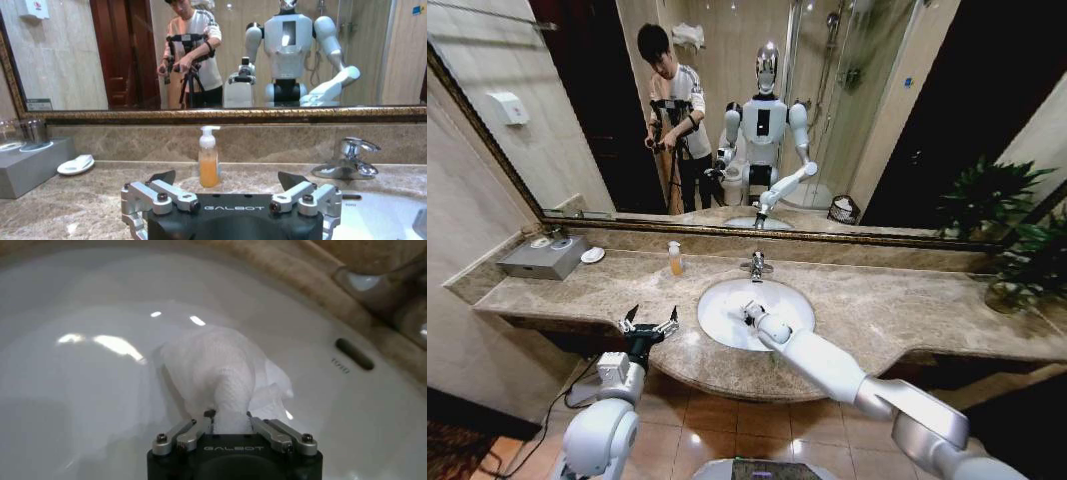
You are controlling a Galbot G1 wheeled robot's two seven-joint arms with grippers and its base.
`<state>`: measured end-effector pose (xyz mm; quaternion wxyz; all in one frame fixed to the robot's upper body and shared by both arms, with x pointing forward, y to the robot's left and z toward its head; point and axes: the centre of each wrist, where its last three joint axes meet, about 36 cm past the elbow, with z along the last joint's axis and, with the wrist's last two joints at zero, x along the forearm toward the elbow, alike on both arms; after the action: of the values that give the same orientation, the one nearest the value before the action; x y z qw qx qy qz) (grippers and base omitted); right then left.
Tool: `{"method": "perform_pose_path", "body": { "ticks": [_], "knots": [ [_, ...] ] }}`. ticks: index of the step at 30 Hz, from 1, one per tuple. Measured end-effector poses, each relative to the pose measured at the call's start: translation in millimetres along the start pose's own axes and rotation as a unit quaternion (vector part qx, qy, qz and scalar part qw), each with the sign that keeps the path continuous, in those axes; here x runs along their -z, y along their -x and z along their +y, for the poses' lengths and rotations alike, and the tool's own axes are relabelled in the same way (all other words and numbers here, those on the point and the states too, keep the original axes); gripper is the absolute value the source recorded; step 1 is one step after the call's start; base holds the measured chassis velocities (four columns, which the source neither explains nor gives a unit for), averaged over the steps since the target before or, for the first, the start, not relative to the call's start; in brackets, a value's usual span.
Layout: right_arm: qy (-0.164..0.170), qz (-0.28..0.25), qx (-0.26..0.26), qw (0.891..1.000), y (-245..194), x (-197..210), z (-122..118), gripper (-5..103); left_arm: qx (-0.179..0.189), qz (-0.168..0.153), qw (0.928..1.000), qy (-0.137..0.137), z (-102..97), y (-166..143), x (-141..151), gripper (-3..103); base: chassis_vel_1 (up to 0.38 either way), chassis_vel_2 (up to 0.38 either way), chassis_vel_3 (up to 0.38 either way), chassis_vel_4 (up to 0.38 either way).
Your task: Pick up the towel from the sink counter and wipe the mirror surface.
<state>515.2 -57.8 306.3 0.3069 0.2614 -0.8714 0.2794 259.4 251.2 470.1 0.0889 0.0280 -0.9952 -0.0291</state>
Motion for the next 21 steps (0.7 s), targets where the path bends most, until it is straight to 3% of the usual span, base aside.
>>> {"method": "perform_pose_path", "body": {
  "ticks": [9, 21],
  "knots": [
    [-0.015, -0.001, 0.034, 0.999, -41, -2, 18, 14, 0.000, 0.000, 1.0000, 0.000, 0.0, 0, 0, 100, 0.000, 0.000, 0.000, 0.000],
    [0.000, -0.013, 0.007, 1.000, 10, 40, 14, 14, 0.000, 0.000, 1.0000, 0.000, 0.0, 0, 0, 100, 0.000, 0.000, 0.000, 0.000]
  ]
}}
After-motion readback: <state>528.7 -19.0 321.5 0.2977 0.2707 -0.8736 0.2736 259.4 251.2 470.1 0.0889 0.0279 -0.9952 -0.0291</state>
